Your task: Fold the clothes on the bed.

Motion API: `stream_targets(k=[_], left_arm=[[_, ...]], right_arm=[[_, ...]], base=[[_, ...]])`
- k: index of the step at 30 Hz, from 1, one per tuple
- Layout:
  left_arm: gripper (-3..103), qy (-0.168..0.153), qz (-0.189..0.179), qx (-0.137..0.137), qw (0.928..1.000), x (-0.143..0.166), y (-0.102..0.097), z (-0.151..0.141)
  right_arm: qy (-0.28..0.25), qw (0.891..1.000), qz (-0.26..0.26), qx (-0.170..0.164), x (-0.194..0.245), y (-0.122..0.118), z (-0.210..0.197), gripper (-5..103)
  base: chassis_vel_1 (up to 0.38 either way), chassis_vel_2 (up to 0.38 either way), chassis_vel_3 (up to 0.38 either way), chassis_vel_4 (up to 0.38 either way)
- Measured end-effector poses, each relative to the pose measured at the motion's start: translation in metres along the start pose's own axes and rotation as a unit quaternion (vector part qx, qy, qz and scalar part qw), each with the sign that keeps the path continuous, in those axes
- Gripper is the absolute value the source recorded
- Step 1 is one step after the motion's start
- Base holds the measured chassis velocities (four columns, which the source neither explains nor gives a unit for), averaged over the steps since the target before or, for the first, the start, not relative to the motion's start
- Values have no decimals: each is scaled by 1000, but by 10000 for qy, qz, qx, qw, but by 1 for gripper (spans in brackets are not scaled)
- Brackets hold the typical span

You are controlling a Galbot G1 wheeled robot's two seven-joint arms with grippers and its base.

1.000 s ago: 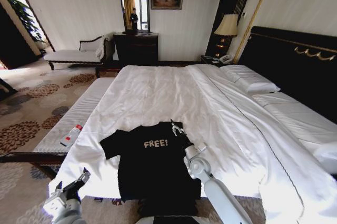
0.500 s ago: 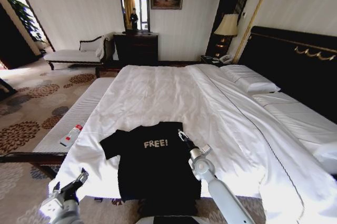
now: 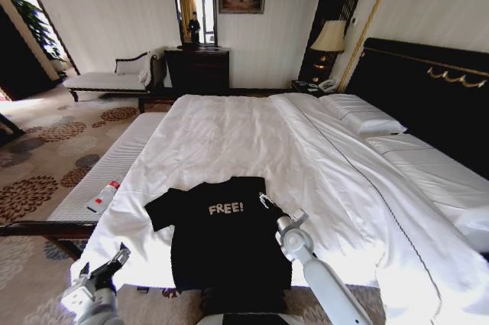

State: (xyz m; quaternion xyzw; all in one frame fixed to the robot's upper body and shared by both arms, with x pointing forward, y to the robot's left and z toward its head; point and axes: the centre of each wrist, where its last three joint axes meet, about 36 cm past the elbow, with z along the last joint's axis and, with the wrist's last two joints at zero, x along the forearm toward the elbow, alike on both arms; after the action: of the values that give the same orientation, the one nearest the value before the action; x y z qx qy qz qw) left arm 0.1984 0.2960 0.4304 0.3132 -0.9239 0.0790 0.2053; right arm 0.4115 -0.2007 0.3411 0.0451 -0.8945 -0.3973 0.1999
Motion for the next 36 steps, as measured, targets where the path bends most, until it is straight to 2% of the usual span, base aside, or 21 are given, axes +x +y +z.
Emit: stream_targets(k=[6, 12, 16, 18, 23, 26, 29, 36], left_arm=[[100, 2, -19, -3, 10000, -1, 1, 0], [100, 7, -28, -7, 10000, -2, 2, 1], [100, 11, -42, -13, 10000, -2, 3, 2], [100, 10, -43, -19, 10000, -2, 3, 2], [100, -25, -21, -28, 10000, -1, 2, 0], [100, -32, -24, -34, 10000, -1, 2, -1], [100, -34, -28, -45, 10000, -1, 2, -1], [100, -45, -41, -55, 10000, 0, 3, -2]], right_arm=[[262, 9993, -250, 100, 14, 8, 10, 100], [-49, 9992, -363, 157, 9, 13, -1, 100], [-188, 9996, -58, 221, -1, 8, -8, 100], [-89, 9991, 353, 238, -6, 2, -10, 100], [188, 9965, 777, 238, -7, -2, -9, 100], [245, 9968, 725, 236, -7, -1, -8, 100], [247, 9986, 406, 225, -3, 6, -7, 100], [311, 9990, 40, 312, 5, 12, 2, 100]], base=[[0, 0, 0, 0], [0, 0, 0, 0], [0, 0, 0, 0], [0, 0, 0, 0], [0, 0, 0, 0], [0, 0, 0, 0], [0, 0, 0, 0], [0, 0, 0, 0]])
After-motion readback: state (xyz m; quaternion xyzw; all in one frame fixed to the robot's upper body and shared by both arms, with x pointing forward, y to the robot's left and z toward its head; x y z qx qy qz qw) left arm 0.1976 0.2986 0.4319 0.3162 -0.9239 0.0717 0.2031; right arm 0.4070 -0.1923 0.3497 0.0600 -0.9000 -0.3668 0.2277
